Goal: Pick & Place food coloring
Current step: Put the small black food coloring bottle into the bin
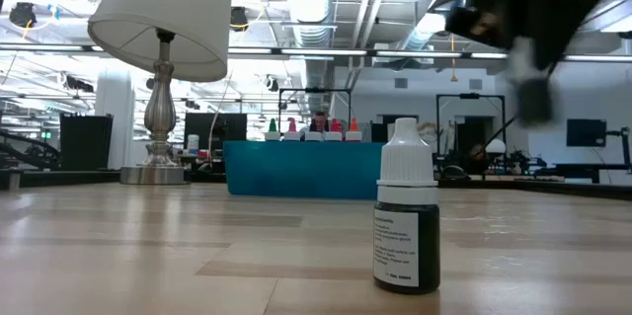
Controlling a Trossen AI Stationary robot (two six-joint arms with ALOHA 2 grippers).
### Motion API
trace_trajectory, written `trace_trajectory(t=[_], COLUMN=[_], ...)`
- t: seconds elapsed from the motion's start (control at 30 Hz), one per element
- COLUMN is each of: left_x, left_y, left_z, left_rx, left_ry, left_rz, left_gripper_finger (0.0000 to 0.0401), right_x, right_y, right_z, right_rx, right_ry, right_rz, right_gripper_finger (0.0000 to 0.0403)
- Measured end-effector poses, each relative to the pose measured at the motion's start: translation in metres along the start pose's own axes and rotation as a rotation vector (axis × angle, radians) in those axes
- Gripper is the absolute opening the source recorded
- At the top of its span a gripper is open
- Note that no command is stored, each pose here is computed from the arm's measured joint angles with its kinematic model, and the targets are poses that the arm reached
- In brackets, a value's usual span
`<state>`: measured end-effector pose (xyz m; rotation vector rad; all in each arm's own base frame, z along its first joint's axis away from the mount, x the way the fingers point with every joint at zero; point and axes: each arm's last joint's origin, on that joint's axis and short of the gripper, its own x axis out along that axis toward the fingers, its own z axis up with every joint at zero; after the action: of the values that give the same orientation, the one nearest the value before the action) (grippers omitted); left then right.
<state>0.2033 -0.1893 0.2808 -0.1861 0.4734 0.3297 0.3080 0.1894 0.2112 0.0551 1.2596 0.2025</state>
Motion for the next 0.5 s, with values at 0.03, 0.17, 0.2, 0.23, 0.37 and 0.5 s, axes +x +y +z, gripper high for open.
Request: trace_trajectory(t=[0.03, 0.17, 0.2, 0.23, 0.37, 0.5], left_x=[0.0, 0.0, 0.0, 0.0, 0.0, 0.001], left_y=[0.0, 0.0, 0.0, 0.0, 0.001, 0.001], left_z=[0.0, 0.0, 0.001, 0.001, 0.001, 0.002], left_rx=[-0.004, -0.011, -0.013, -0.014, -0.016, -0.019], left_ry=[0.0, -0.013, -0.02, -0.027, -0.039, -0.04], left_rz=[0.0, 0.008, 0.013, 0.019, 0.026, 0.028], left_gripper_finger=[0.0176, 0.0176, 0.0176, 0.0176, 0.0176, 0.0176], right_x=[-0.006, -0.026, -0.032, -0.037, -0.054, -0.067], right_y=[-0.007, -0.036, -0.044, -0.051, -0.084, -0.118], right_z=[0.003, 0.009, 0.011, 0.012, 0.016, 0.019], right_rx=[0.001, 0.009, 0.013, 0.018, 0.045, 0.086], right_ry=[-0.009, -0.026, -0.033, -0.04, -0.062, -0.078], right_rz=[-0.004, -0.031, -0.037, -0.043, -0.075, -0.111], right_gripper_finger=[0.0052, 0.0052, 0.0052, 0.0052, 0.0052, 0.0051])
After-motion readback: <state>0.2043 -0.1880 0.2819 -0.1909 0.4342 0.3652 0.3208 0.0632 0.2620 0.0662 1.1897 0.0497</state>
